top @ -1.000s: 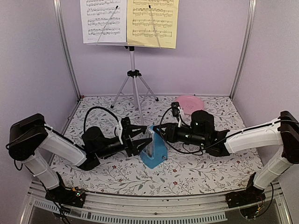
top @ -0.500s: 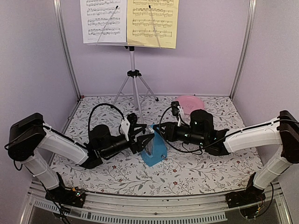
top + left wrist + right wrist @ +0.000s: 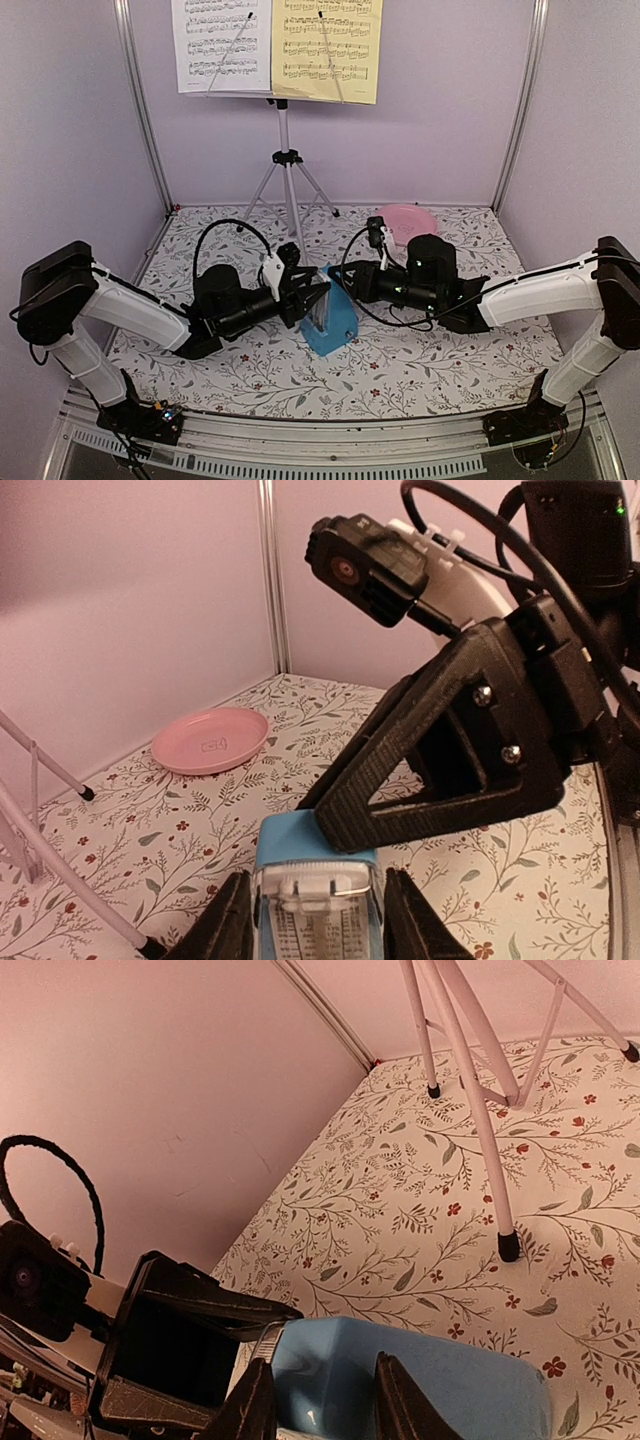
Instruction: Set up the instrument practice props
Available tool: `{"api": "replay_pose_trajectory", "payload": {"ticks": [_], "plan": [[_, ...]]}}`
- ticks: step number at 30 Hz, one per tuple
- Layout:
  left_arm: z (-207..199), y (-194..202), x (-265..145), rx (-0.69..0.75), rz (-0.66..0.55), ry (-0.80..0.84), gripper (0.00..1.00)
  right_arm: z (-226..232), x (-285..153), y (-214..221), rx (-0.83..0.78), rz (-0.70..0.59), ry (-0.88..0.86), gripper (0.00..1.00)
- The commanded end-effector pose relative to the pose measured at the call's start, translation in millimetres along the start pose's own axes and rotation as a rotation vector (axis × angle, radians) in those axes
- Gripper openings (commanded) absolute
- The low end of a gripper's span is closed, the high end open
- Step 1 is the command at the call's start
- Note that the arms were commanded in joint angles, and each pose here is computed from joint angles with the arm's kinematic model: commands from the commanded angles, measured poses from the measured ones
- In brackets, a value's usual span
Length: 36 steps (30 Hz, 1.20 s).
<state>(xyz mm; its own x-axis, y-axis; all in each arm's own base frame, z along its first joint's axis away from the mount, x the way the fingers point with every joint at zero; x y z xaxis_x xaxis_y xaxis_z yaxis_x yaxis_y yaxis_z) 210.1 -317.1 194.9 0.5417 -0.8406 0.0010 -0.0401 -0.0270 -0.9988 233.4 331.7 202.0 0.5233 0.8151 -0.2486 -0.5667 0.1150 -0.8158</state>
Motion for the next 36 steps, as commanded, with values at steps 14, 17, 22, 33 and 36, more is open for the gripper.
{"api": "replay_pose_trajectory", "payload": {"ticks": [14, 17, 22, 33, 36], "plan": [[-10.8, 11.6, -23.3, 0.07, -0.019, 0.179, 0.07, -104.4, -24.0, 128.0, 0.037, 0.477, 0.456, 0.33], [-9.8, 10.6, -24.6, 0.069, -0.021, 0.169, 0.09, -104.7, -24.0, 127.4, 0.039, 0.476, 0.451, 0.32], [-0.5, 4.3, -19.7, 0.007, -0.02, 0.049, 0.45, -99.1, -21.3, 121.1, 0.039, 0.457, 0.418, 0.32], [3.1, 2.2, 5.8, 0.016, 0.045, -0.023, 0.55, -93.9, -18.6, 112.3, 0.025, 0.433, 0.397, 0.32], [7.4, 1.5, 10.4, 0.017, 0.054, -0.058, 0.56, -94.4, -18.9, 113.0, 0.025, 0.435, 0.398, 0.32]]}}
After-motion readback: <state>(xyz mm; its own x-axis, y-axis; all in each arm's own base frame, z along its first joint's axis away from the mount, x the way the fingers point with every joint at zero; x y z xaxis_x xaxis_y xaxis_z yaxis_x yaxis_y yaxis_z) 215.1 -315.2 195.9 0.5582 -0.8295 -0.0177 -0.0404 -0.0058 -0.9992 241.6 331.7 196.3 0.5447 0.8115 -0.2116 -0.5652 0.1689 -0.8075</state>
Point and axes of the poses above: each gripper's point midway between its finger pads, its own x axis out along the fingers, its own z axis along the line the jaws close on, y = z × x, the point moved 7 cm from there along -x, back along the fingers, and after that the axes turned 6 degrees about -x, right-handed, at the moved point
